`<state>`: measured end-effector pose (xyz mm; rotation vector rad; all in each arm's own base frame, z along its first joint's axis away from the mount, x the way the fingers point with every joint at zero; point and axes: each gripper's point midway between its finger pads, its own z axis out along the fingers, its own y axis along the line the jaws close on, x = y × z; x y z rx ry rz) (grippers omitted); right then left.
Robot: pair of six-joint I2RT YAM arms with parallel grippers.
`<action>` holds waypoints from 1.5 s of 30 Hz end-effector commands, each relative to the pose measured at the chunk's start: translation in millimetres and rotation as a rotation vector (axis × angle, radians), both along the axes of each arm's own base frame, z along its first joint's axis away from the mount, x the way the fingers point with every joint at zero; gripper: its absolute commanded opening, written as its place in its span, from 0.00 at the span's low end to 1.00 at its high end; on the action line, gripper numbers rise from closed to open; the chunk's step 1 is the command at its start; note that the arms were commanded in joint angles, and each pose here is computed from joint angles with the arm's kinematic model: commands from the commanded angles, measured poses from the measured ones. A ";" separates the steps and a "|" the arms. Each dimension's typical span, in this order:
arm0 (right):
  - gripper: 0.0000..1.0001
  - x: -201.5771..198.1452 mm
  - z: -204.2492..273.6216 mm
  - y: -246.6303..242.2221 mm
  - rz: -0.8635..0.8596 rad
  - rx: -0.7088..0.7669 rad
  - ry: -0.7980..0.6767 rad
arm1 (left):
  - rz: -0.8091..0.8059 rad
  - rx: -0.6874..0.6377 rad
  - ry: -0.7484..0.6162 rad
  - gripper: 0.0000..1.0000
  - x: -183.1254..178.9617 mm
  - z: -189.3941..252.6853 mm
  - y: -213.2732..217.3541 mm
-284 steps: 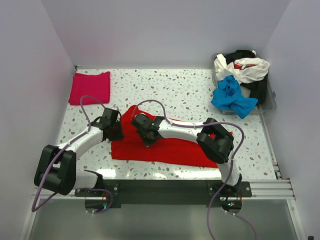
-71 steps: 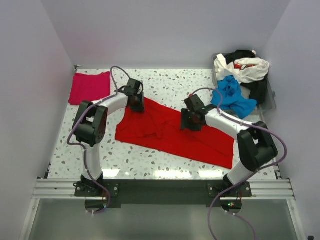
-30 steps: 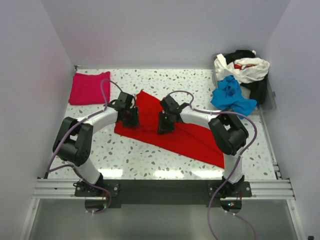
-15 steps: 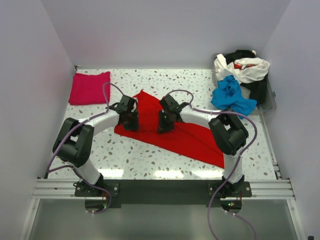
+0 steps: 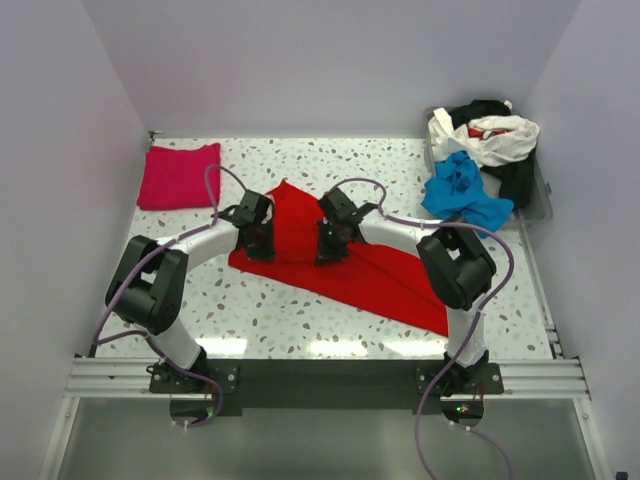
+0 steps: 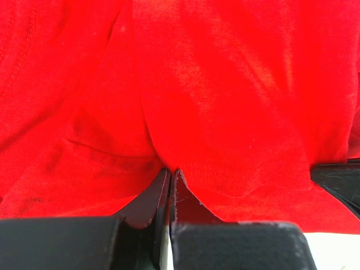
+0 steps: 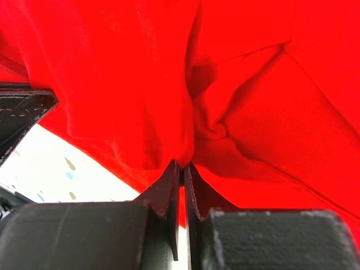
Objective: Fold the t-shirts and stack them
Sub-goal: Fold the tshirt
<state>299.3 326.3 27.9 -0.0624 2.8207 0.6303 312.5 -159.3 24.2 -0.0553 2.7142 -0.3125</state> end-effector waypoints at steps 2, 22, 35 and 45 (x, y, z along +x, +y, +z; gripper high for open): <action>0.00 2.2 13.2 2.7 0.021 0.005 -0.014 | -0.003 0.008 -0.054 0.00 10.3 22.8 -1.0; 0.00 -9.1 8.6 -13.1 0.052 -0.066 0.013 | 0.006 0.149 -0.047 0.00 2.2 33.3 28.1; 0.68 -12.8 57.1 -37.7 0.064 -0.129 -0.074 | 0.050 0.166 -0.097 0.73 10.4 76.9 33.4; 0.79 8.5 64.6 -144.1 -0.116 -0.229 -0.106 | -0.001 0.012 -0.015 0.75 17.9 53.3 -5.2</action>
